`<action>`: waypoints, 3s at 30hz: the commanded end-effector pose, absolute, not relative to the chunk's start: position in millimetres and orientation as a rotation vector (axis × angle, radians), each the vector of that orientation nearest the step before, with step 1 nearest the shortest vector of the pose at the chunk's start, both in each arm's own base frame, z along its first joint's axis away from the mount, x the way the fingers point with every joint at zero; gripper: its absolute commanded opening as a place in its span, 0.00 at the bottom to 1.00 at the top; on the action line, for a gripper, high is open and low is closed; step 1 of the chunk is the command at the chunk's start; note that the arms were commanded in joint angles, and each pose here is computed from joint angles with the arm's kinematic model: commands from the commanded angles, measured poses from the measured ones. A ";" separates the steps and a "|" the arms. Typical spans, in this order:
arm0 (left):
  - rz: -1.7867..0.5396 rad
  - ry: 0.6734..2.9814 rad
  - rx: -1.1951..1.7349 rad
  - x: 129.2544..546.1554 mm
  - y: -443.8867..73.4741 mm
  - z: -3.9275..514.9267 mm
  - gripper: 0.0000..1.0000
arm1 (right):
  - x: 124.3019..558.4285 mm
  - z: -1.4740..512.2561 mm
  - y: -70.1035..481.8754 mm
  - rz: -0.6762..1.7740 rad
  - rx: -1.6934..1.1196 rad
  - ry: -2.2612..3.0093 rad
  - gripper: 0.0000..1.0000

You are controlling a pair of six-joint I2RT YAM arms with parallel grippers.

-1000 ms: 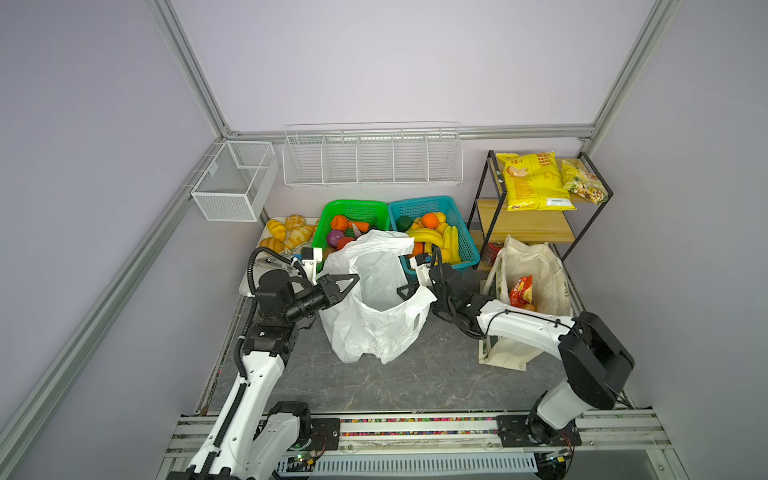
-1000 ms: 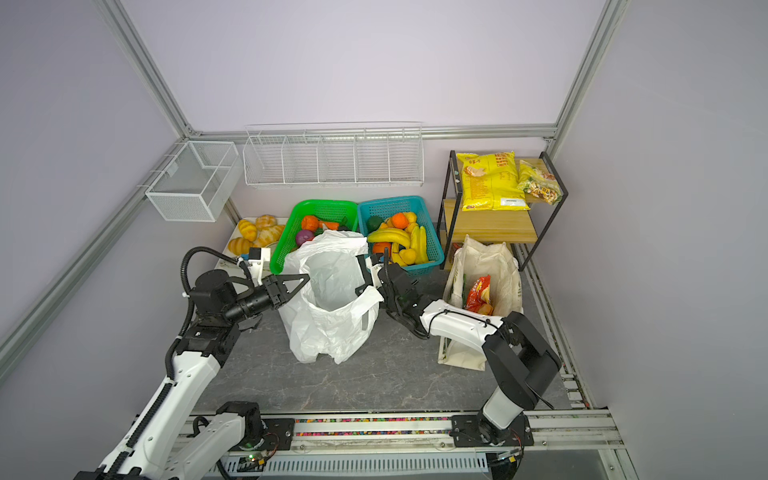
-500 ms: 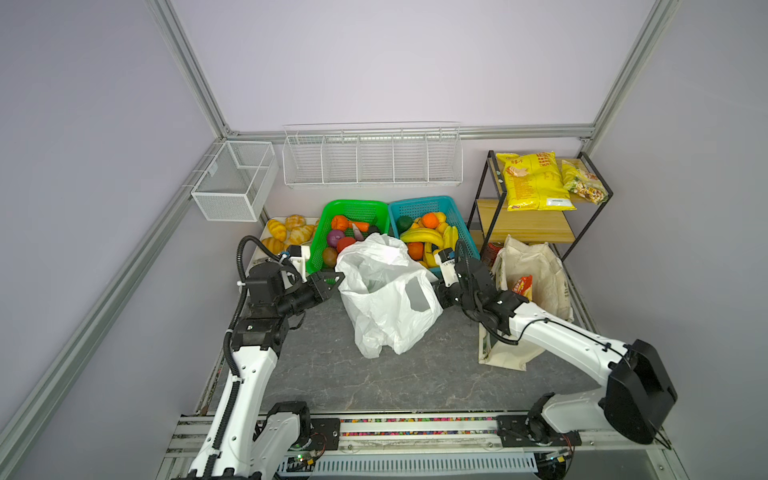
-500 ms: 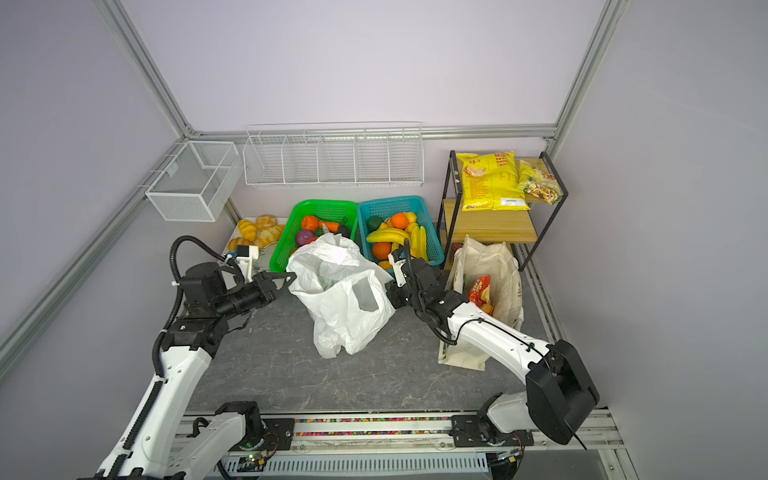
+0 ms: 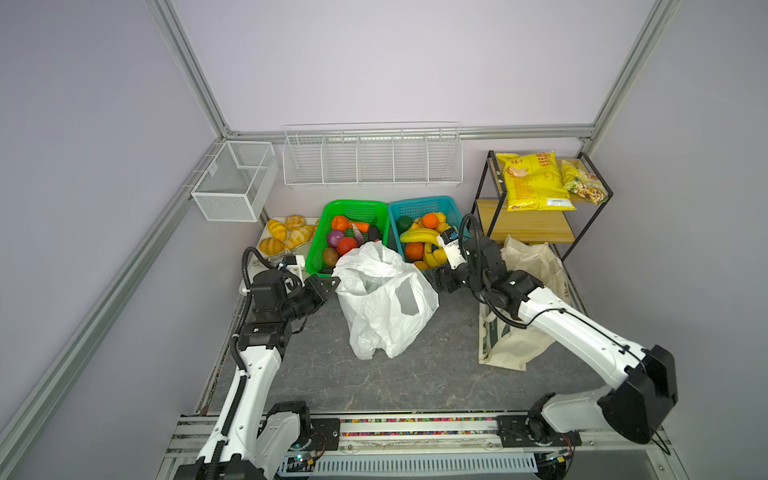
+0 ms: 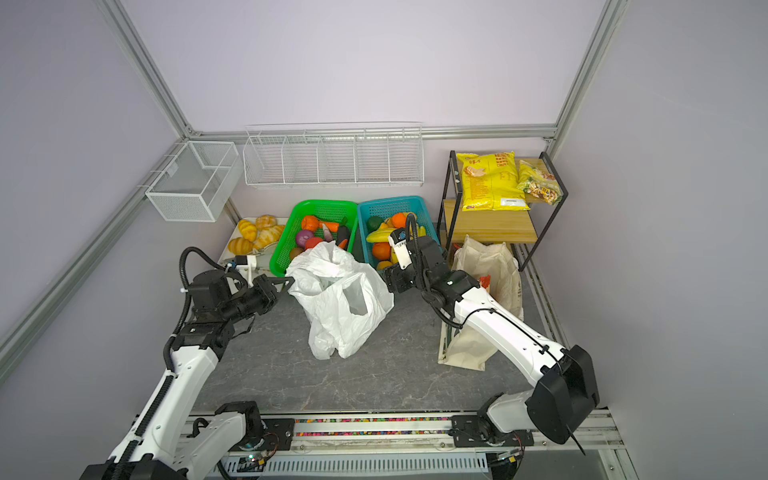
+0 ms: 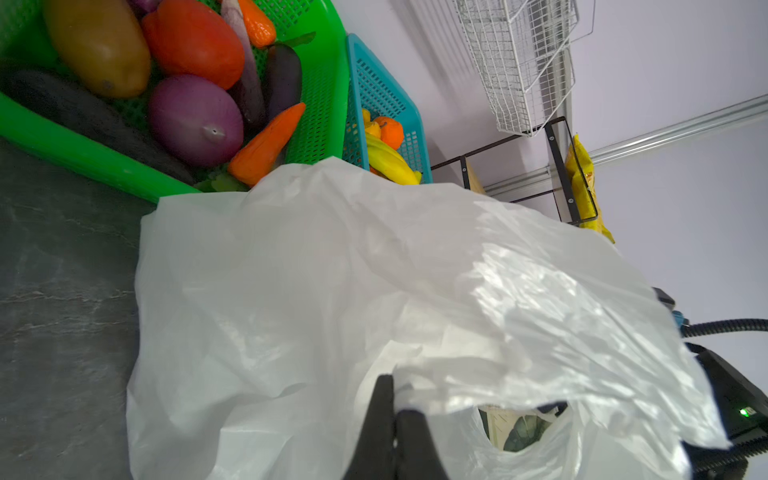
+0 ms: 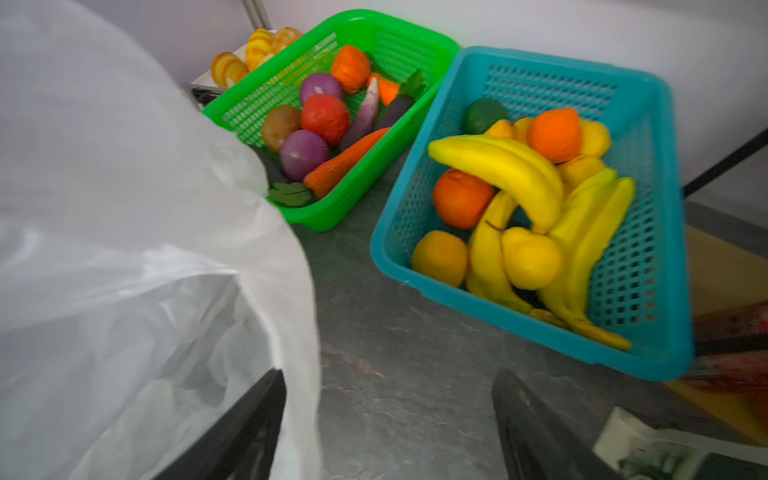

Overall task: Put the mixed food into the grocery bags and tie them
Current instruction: 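Release the plastic bag with the right gripper and reach into the teal fruit basket, then grasp the yellow banana bunch with the right gripper and lift it, then carry the bananas into the plastic bag held by the left gripper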

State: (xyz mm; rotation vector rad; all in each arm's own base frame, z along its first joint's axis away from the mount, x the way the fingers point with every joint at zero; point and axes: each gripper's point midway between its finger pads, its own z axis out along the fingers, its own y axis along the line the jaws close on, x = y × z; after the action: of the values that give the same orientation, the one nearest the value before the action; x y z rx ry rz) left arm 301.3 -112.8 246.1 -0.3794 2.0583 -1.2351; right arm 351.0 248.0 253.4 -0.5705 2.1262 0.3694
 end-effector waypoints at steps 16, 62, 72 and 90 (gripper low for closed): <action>-1.135 2.003 -0.335 302.7 -103.2 265.5 0.00 | 498.4 175.5 260.9 -0.131 -0.879 2.114 0.89; -1.167 1.984 -0.298 313.5 -110.3 262.9 0.00 | 454.8 315.4 232.2 0.019 -0.713 1.935 0.18; -1.222 1.972 -0.229 314.9 -124.8 273.7 0.00 | 281.5 308.7 230.8 0.622 -0.783 1.972 0.18; -1.280 1.986 -0.131 308.9 -149.8 280.3 0.00 | 196.8 251.5 251.8 0.963 -1.101 2.011 0.16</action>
State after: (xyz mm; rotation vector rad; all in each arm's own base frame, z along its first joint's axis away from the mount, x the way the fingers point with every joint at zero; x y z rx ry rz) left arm 306.7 -145.6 261.3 -0.1874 2.0294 -1.2688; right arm 213.8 249.5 246.9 -1.0379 2.0631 0.9054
